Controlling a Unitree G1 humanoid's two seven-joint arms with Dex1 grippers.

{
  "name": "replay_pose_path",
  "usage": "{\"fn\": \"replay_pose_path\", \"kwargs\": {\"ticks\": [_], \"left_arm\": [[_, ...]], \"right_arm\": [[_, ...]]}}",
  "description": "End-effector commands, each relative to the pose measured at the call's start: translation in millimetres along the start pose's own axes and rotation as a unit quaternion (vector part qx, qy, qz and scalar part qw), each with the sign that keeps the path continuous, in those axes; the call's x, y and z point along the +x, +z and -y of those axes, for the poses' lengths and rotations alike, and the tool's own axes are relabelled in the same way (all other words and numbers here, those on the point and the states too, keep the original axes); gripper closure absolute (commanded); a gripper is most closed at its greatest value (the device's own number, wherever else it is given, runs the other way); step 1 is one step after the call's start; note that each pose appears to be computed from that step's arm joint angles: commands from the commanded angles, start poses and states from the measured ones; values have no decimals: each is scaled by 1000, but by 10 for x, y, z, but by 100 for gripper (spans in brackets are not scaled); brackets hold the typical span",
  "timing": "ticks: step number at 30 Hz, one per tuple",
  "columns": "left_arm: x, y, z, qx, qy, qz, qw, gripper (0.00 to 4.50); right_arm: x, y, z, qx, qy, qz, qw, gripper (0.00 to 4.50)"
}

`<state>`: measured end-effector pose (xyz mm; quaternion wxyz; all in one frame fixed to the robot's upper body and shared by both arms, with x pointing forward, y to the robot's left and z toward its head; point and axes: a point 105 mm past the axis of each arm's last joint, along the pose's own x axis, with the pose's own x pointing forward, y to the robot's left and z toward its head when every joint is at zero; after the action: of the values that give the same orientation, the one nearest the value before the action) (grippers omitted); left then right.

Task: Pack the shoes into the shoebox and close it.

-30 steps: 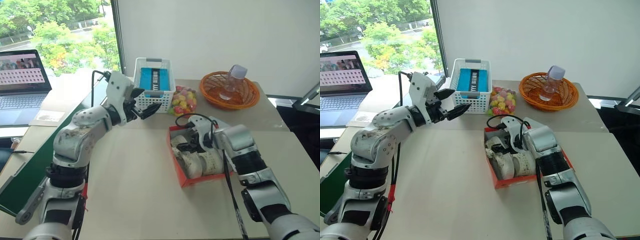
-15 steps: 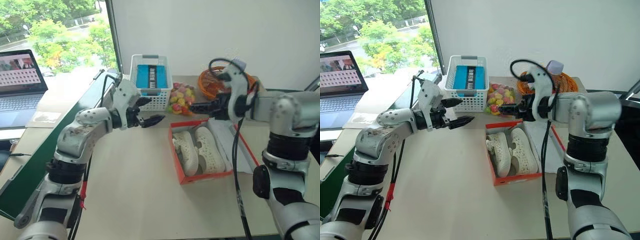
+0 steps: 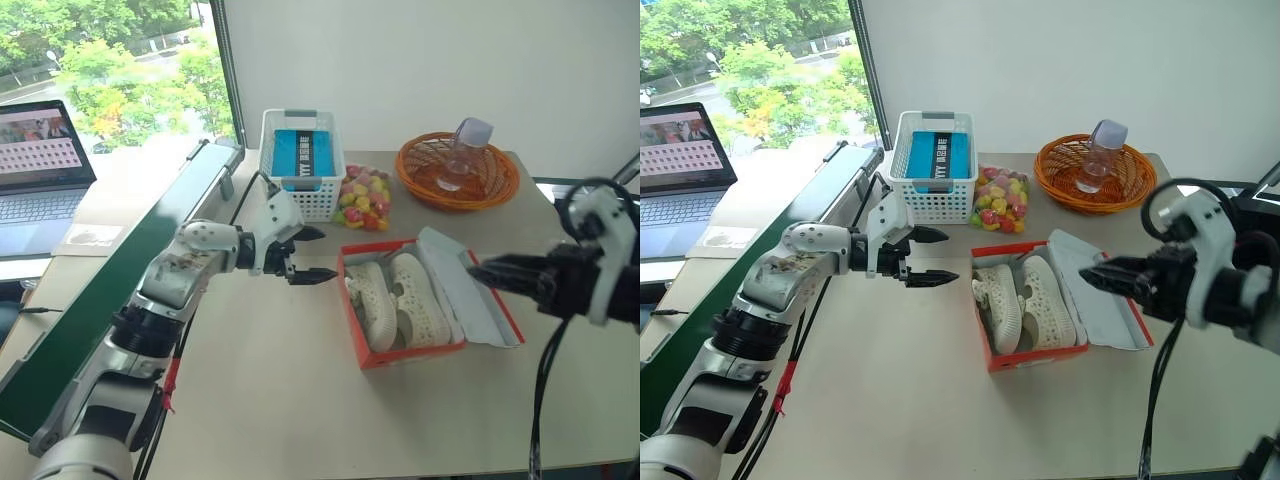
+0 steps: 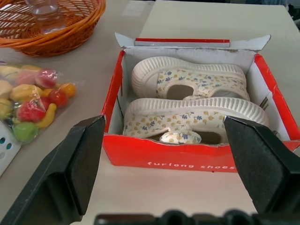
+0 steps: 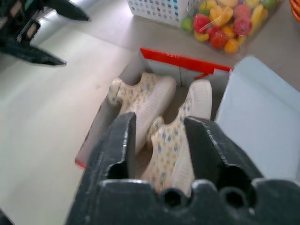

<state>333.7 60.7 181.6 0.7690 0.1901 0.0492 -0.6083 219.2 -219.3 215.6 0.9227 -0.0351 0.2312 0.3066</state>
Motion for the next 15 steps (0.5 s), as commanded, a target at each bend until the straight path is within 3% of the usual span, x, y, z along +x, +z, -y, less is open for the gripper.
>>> {"fn": "replay_pose_path", "kwargs": {"ticks": [1, 2, 8, 15], "left_arm": [[8, 44, -10, 37, -27, -9, 999, 22], [4, 43, -38, 39, -27, -11, 999, 22], [-31, 58, -100, 50, -29, -15, 998, 22], [-95, 70, -156, 55, -9, -24, 998, 22]], "right_arm": [[-182, -163, -209, -28, -3, -22, 999, 419], [-196, -272, -234, -15, -8, -32, 999, 446], [-149, -896, -360, 121, -30, -31, 992, 446], [275, -1474, 27, 226, -134, -24, 965, 446]]}}
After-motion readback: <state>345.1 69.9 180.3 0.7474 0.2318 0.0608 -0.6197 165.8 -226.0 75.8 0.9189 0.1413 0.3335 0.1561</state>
